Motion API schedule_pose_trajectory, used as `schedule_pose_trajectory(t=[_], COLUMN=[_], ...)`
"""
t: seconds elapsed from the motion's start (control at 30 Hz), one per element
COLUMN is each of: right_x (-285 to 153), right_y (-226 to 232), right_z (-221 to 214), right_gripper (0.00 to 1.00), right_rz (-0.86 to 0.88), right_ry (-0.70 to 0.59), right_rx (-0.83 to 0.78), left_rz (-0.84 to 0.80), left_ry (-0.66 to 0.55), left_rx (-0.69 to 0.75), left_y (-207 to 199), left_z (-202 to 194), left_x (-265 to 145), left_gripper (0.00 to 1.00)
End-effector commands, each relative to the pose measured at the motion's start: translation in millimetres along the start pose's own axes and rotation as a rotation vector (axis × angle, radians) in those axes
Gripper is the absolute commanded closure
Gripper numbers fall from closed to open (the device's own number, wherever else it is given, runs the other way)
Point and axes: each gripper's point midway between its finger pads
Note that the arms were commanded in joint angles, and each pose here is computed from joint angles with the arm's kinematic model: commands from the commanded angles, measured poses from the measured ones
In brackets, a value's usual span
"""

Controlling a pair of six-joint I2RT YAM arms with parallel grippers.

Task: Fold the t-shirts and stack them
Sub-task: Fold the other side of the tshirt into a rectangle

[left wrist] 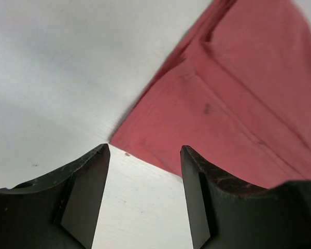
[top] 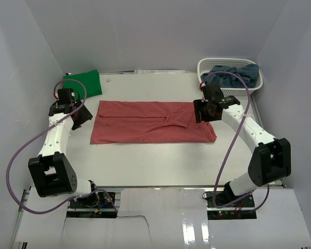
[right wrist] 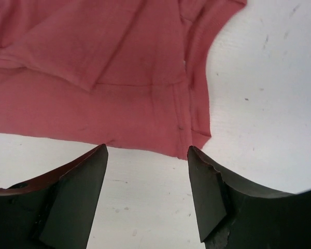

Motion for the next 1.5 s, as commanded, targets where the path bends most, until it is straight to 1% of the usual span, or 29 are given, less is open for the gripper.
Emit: schedule_pose_trajectory(t=[0.0,0.07,0.1,0.17,0.2,0.23,0.27,0.33,0.43,0.53,0.57,0.6,0.67,0.7,0.83,0.93,1.0,1.03,1.1,1.13,1.2,1.23,1.3,1.47], right_x=[8,15,24,31,39,40,44,47,51,53,56,57,60,63,69,71,73,74,77,77,78,79,81,91], right_y=[16,27,27,36,39,48,48,58,68,71,75,76,80,80,79,82,84,84,84,85,85,85,85,83], right_z=[8,4,3,0,-4,-5,-4,-6,-5,-2,0,1,4,5,7,7,4,4,0,-1,-4,-6,-10,-15], right_gripper=[0.30,0.30,0.32,0.38,0.40,0.41,0.41,0.40,0.39,0.39,0.38,0.38,0.38,0.38,0.39,0.39,0.39,0.39,0.39,0.39,0.39,0.40,0.40,0.41], right_rz=[0.046,0.041,0.008,-0.006,-0.016,-0.011,-0.041,-0.035,-0.019,-0.016,-0.004,-0.002,0.011,0.005,-0.017,-0.008,-0.003,-0.001,0.000,0.003,0.006,0.010,0.011,-0.001], right_ry=[-0.053,-0.030,-0.010,0.015,0.038,0.035,0.026,0.005,-0.037,-0.058,-0.077,-0.086,-0.114,-0.120,-0.130,-0.149,-0.142,-0.140,-0.128,-0.126,-0.121,-0.118,-0.117,-0.106], right_rx=[-0.099,-0.148,-0.162,-0.211,-0.231,-0.264,-0.280,-0.317,-0.334,-0.348,-0.346,-0.344,-0.377,-0.383,-0.404,-0.417,-0.422,-0.423,-0.429,-0.430,-0.427,-0.426,-0.427,-0.435], left_rz=[-0.198,-0.278,-0.297,-0.334,-0.346,-0.362,-0.400,-0.438,-0.466,-0.443,-0.459,-0.486,-0.509,-0.545,-0.595,-0.648,-0.685,-0.701,-0.737,-0.758,-0.798,-0.812,-0.844,-0.877], left_ry=[-0.040,-0.005,0.009,0.036,0.045,0.062,0.081,0.111,0.124,0.143,0.171,0.173,0.217,0.268,0.382,0.418,0.410,0.444,0.464,0.509,0.518,0.536,0.534,0.613], left_rx=[0.006,0.024,0.033,0.082,0.094,0.108,0.152,0.235,0.369,0.425,0.432,0.433,0.416,0.407,0.306,0.256,0.236,0.214,0.190,0.159,0.133,0.104,0.084,0.032], left_y=[-34,-60,-71,-101,-109,-120,-138,-165,-190,-194,-195,-200,-202,-207,-226,-248,-264,-271,-284,-290,-299,-302,-308,-307], left_z=[13,1,-5,-25,-31,-38,-51,-75,-101,-115,-124,-126,-139,-150,-166,-163,-152,-155,-152,-156,-156,-157,-156,-170], left_x=[-35,-41,-42,-44,-44,-41,-45,-44,-43,-31,-28,-26,-22,-20,-16,-23,-32,-35,-42,-46,-53,-58,-62,-72], left_gripper=[0.32,0.32,0.32,0.32,0.32,0.32,0.32,0.32,0.32,0.31,0.31,0.31,0.30,0.30,0.30,0.31,0.31,0.31,0.31,0.31,0.31,0.31,0.31,0.31])
Point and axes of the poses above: each gripper's point midway between its finger pads, its own x axis out along the fingers, its own y axis along the line the jaws close on, z = x × y, and after that the axes turned 5 degrees about x, right-handed
